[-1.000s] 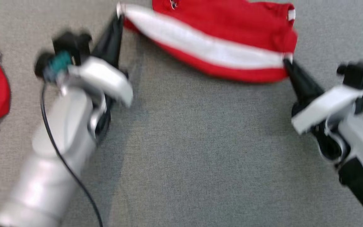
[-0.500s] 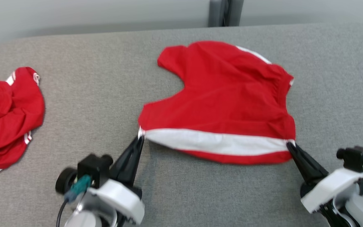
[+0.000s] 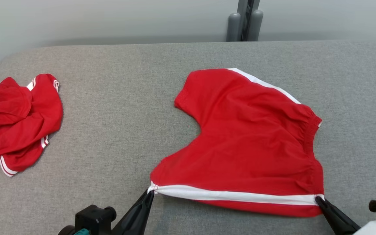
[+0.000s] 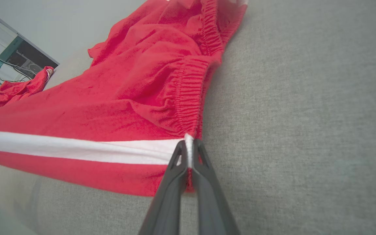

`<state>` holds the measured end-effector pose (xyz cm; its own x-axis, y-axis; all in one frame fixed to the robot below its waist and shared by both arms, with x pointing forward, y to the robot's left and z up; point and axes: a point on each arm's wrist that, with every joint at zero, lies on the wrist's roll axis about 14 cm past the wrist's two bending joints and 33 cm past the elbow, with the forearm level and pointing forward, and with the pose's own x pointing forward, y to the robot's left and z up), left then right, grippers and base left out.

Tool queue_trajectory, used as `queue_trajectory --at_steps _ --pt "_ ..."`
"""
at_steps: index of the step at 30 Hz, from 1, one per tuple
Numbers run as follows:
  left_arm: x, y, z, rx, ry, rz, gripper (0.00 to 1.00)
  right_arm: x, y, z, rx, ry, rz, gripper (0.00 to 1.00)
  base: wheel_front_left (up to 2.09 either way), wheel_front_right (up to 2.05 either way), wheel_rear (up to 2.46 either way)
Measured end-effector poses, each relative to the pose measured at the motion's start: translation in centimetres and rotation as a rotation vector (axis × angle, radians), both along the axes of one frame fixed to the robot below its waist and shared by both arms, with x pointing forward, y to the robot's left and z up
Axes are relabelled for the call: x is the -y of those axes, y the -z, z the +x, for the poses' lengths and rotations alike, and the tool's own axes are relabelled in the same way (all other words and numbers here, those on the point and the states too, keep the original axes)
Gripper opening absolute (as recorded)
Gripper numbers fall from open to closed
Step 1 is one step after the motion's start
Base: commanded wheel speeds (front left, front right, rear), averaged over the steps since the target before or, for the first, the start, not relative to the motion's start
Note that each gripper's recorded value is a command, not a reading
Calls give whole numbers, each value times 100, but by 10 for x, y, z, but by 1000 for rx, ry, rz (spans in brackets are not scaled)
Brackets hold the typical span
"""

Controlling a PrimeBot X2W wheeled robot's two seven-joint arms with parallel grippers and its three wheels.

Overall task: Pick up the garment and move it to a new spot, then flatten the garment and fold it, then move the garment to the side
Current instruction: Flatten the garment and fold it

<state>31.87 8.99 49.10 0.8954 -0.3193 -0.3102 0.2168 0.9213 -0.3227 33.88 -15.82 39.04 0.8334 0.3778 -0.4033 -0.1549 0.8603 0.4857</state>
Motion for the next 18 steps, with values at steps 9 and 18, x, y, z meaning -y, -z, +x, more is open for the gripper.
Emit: queue_trajectory --at_steps 9,18 --pt "2 -5 3 -1 33 18 0 4 -10 -12 -63 35 16 0 0 0 0" --pt "11 -29 70 172 146 95 0 2 -44 24 16 151 137 0 0 0 0"
